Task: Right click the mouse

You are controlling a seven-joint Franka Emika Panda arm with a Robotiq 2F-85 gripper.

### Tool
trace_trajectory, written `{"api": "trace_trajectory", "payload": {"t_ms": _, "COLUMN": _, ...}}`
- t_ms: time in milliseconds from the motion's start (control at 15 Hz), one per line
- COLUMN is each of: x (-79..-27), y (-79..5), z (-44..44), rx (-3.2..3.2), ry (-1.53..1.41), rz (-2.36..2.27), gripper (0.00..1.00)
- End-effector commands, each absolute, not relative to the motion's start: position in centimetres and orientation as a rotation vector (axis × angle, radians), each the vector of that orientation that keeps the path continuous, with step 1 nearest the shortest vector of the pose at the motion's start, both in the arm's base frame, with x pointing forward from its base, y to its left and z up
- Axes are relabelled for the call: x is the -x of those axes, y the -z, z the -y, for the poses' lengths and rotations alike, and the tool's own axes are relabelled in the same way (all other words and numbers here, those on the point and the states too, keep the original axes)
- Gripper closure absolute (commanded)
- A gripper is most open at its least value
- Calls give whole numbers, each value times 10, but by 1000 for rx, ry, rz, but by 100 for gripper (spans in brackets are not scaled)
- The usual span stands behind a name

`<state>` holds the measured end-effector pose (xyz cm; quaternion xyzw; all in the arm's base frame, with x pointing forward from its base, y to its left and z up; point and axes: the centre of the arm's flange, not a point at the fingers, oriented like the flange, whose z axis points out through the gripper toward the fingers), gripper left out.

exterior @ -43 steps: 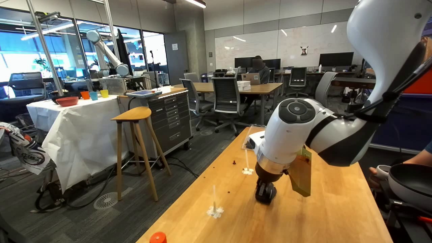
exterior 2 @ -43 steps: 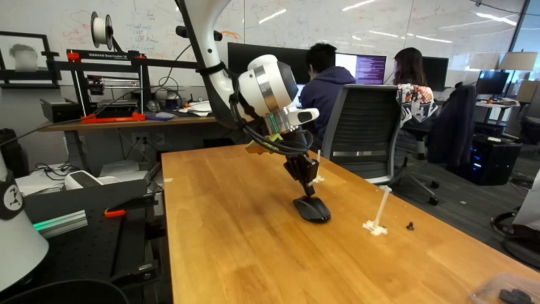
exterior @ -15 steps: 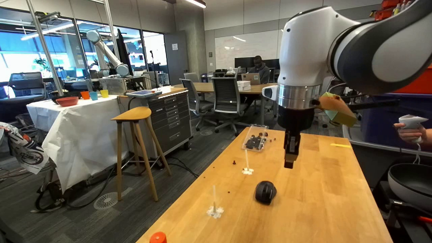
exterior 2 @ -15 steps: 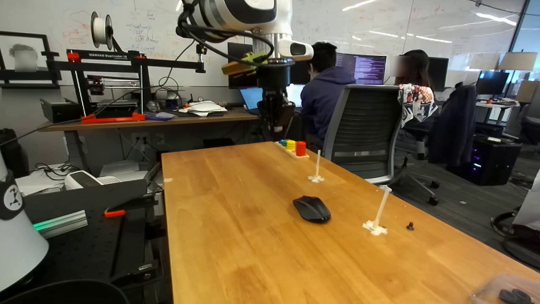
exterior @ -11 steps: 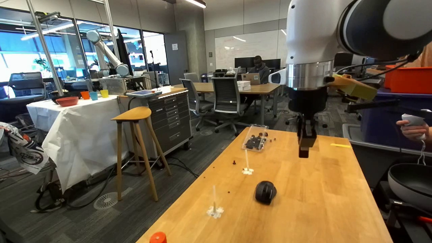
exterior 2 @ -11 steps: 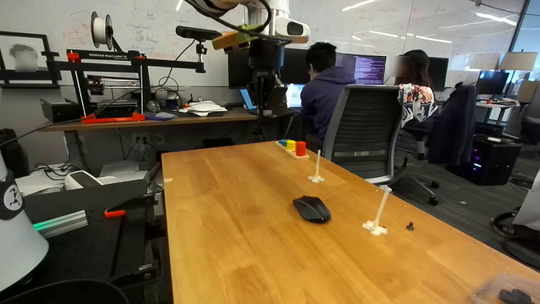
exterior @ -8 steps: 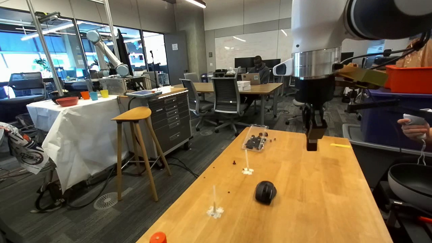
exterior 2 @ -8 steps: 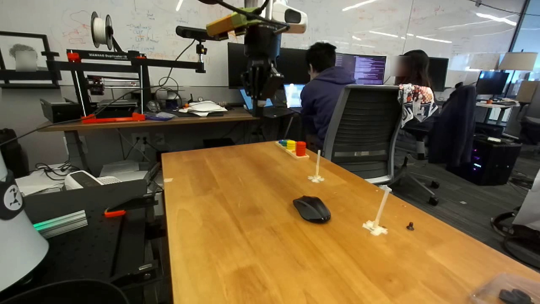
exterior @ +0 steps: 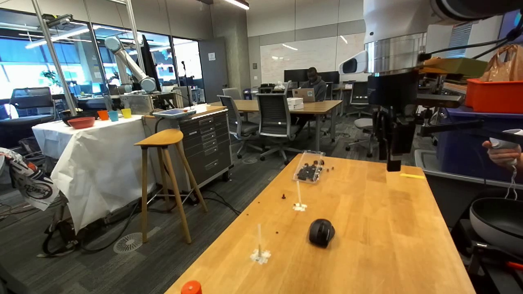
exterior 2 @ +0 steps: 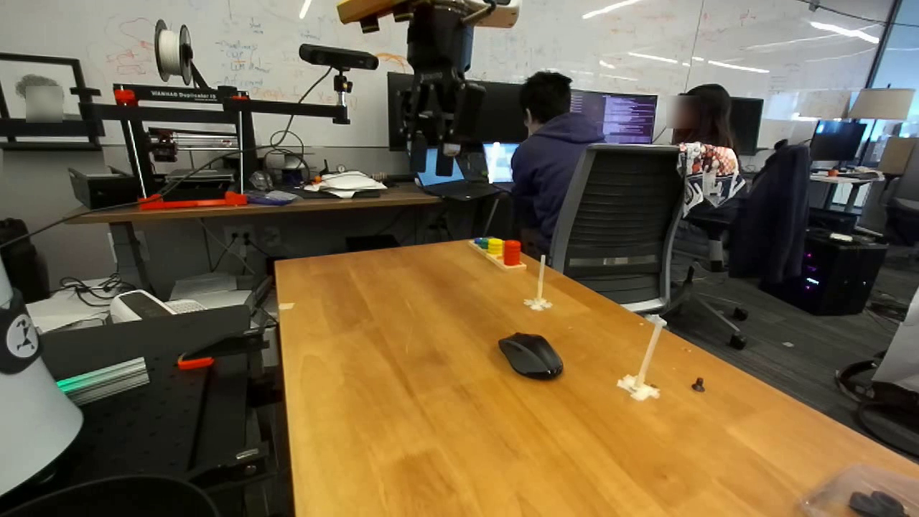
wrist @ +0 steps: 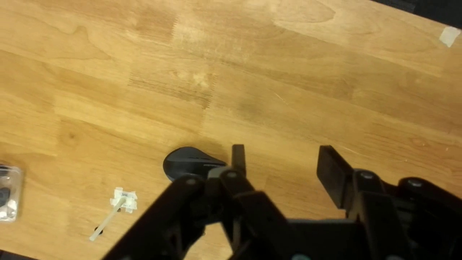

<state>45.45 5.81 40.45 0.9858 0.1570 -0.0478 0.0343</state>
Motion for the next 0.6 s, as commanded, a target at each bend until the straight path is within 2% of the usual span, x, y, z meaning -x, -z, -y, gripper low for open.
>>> {"api": "trace_trajectory", "payload": {"t_ms": 0, "x": -441, "y": -424, "z": -41, "rx": -3037, "ry": 179, "rz": -529, "gripper": 12}}
{"api": "trace_trajectory", "payload": {"t_ms": 67, "x": -438, "y": -428, "z": -36, "rx": -3041, "ry": 193, "rz": -528, "gripper": 4}}
{"api": "trace_trajectory", "payload": {"t_ms": 133, "x": -435, "y": -431, "z": -32, "rx": -3045, "ry": 208, "rz": -513, "gripper": 1}}
{"api": "trace_trajectory", "payload": {"t_ms": 400, "x": -416, "y": -448, "z": -14, "rx": -3054, "ry": 317, "rz": -405, "gripper": 0}}
{"api": "trace_trajectory", "payload": {"t_ms": 533, "x": -426, "y": -433, "z": -20, "rx": -3045, "ry": 306, "rz": -444, "gripper": 0}}
